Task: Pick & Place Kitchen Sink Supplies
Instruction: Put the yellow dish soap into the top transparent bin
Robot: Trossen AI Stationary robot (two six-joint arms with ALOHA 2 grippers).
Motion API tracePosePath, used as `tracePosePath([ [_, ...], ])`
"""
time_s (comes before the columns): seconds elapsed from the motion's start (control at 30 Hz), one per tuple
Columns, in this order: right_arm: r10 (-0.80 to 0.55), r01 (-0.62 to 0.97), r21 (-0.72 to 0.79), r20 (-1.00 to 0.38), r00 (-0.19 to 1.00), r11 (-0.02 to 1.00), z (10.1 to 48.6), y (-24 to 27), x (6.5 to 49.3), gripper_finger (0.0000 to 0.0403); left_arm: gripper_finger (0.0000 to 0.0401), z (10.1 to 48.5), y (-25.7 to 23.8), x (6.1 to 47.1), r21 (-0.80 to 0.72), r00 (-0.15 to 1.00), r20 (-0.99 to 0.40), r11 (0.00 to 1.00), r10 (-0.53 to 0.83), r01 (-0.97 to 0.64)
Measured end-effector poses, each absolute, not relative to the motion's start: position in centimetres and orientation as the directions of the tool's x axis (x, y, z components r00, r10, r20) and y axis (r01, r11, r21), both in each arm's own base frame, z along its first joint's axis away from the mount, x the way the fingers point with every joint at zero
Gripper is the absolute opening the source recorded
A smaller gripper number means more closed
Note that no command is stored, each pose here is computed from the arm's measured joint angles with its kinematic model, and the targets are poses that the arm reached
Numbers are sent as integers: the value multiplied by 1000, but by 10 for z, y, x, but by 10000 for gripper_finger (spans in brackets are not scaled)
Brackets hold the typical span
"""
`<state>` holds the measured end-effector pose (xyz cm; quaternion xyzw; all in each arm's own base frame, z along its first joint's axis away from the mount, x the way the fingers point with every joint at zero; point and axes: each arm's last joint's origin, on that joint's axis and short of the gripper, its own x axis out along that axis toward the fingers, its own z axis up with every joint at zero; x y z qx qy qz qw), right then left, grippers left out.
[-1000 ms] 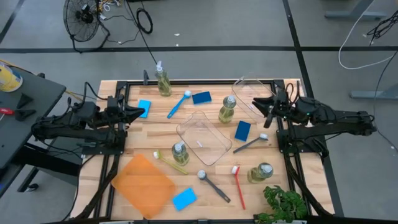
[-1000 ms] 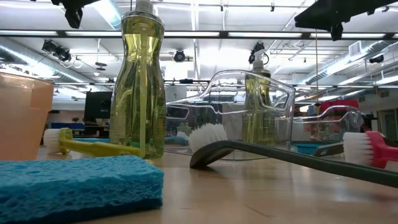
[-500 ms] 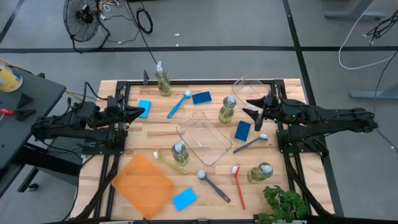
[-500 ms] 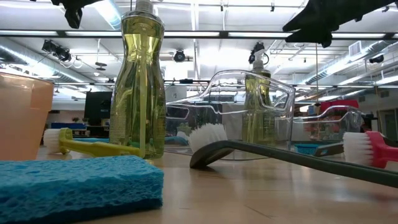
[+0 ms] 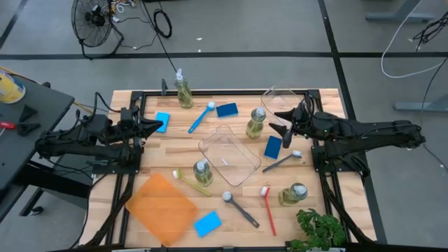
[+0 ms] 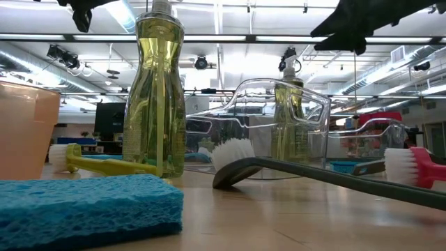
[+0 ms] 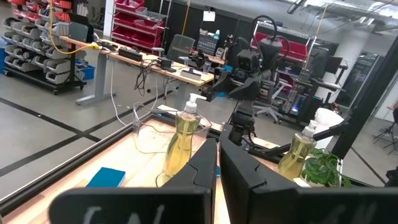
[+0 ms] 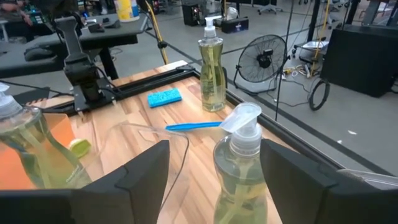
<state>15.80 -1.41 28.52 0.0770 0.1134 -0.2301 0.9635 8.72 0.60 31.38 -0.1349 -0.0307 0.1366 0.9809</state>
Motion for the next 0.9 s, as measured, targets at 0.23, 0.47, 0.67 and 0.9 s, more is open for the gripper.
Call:
tracePosePath([
  [0.23, -428, 466, 79, -284, 858, 881, 280, -14, 164, 253, 23, 314, 6, 87, -273, 961, 23, 926, 276, -260],
  [0.47, -453, 478, 16, -295, 841, 878, 277, -15, 171, 253, 23, 314, 6, 87, -274, 961, 23, 926, 276, -259],
  [0.67, -472, 492, 0, -287, 834, 870, 274, -16, 181, 253, 23, 314, 6, 87, -274, 961, 23, 926, 276, -259],
  [0.9, -499, 516, -21, -291, 816, 856, 270, -17, 188, 253, 23, 314, 6, 87, -274, 961, 23, 926, 276, -259],
])
